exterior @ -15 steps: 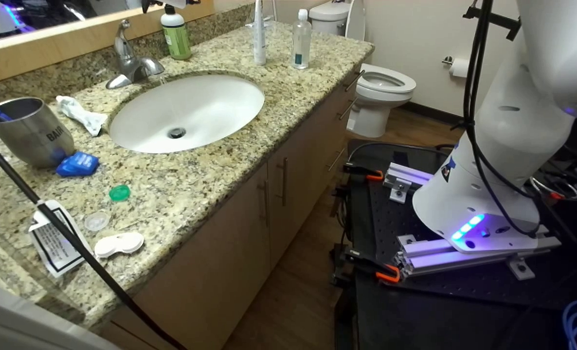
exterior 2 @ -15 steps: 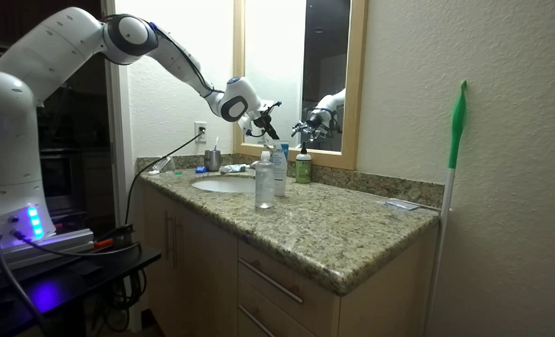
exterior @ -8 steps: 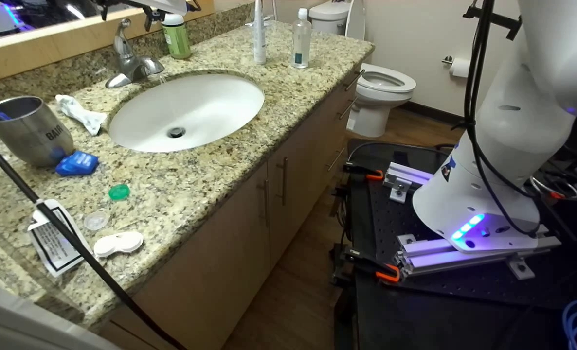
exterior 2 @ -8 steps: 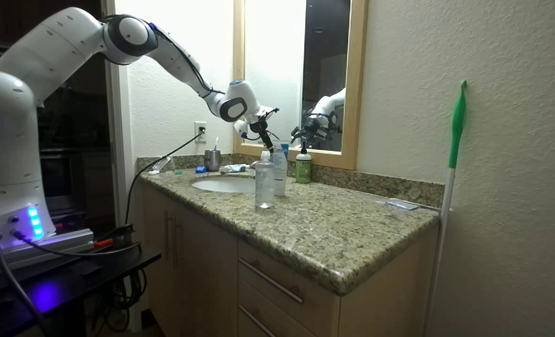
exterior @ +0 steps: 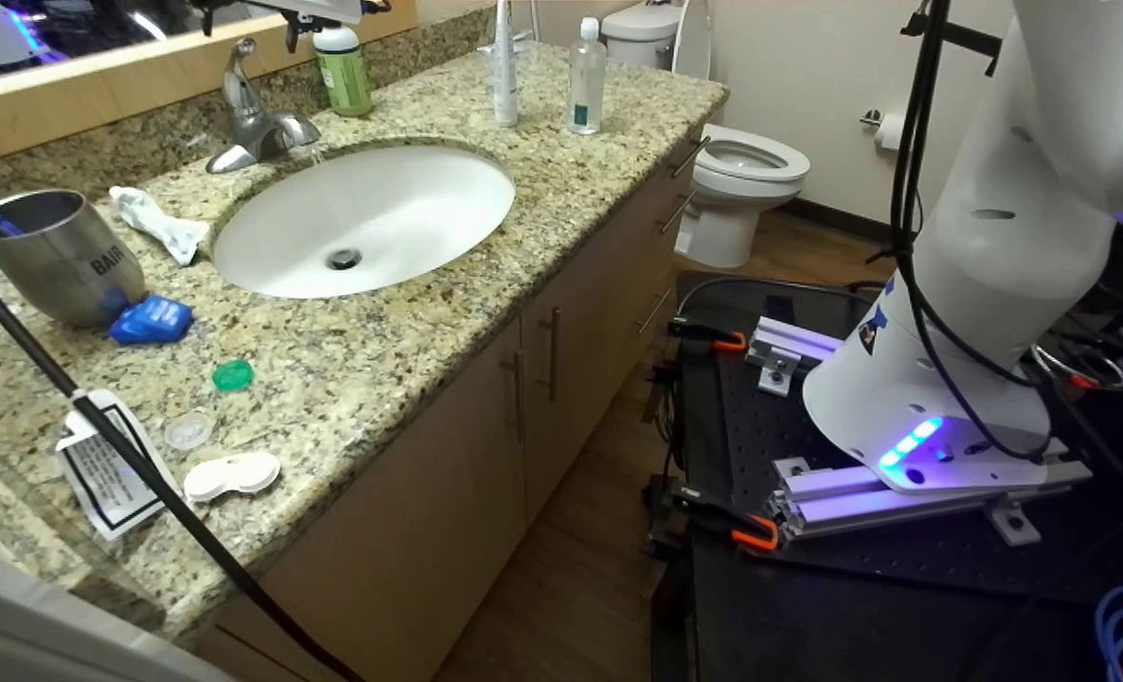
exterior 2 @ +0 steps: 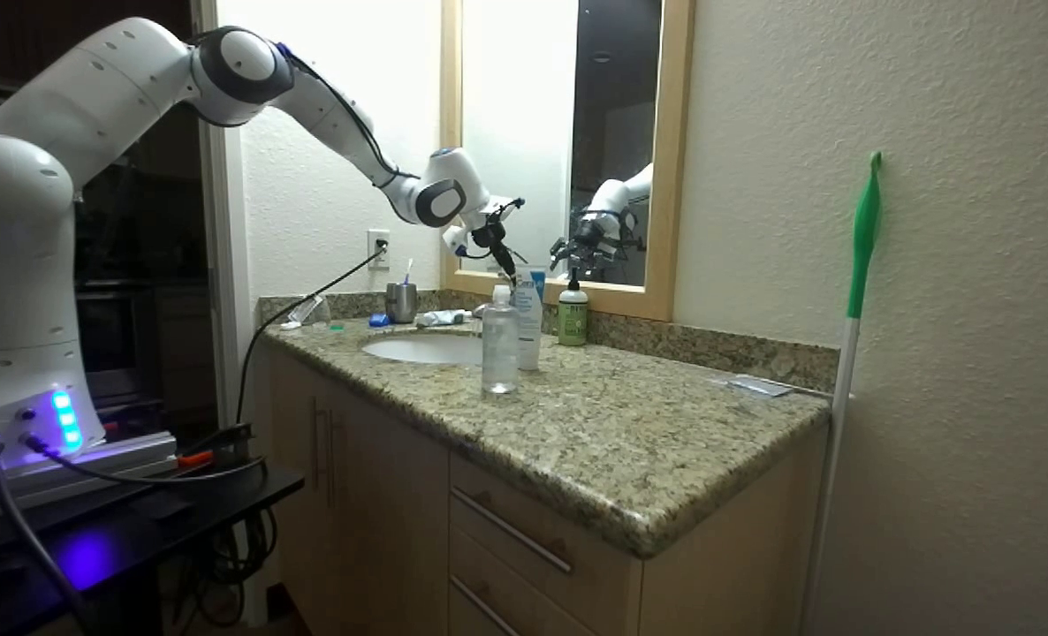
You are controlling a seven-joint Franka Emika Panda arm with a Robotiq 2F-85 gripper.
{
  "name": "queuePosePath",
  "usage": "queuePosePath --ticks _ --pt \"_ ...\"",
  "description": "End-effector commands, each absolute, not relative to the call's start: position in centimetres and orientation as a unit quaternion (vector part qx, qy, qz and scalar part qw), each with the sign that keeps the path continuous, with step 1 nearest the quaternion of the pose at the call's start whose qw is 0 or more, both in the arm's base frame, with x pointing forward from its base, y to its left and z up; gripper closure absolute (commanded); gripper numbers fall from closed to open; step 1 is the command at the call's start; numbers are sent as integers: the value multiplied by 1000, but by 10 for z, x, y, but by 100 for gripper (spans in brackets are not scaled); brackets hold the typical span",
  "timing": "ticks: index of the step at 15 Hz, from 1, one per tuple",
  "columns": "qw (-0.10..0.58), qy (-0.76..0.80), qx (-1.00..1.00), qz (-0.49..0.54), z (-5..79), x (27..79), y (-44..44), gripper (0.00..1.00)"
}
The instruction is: Turn off the faucet
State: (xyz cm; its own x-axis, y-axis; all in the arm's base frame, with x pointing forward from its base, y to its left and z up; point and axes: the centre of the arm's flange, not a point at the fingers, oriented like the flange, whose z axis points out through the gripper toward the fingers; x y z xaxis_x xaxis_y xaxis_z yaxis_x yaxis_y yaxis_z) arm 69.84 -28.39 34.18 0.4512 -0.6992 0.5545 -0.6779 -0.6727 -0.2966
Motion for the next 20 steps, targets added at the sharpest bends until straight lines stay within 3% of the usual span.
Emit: queuePosePath --ticks 1,11,20 --pt "3 403 -850 -340 345 697 -289 0" --pt "-35 403 -864 -299 312 690 -297 0" --pt "32 381 -883 -271 320 689 -276 0"
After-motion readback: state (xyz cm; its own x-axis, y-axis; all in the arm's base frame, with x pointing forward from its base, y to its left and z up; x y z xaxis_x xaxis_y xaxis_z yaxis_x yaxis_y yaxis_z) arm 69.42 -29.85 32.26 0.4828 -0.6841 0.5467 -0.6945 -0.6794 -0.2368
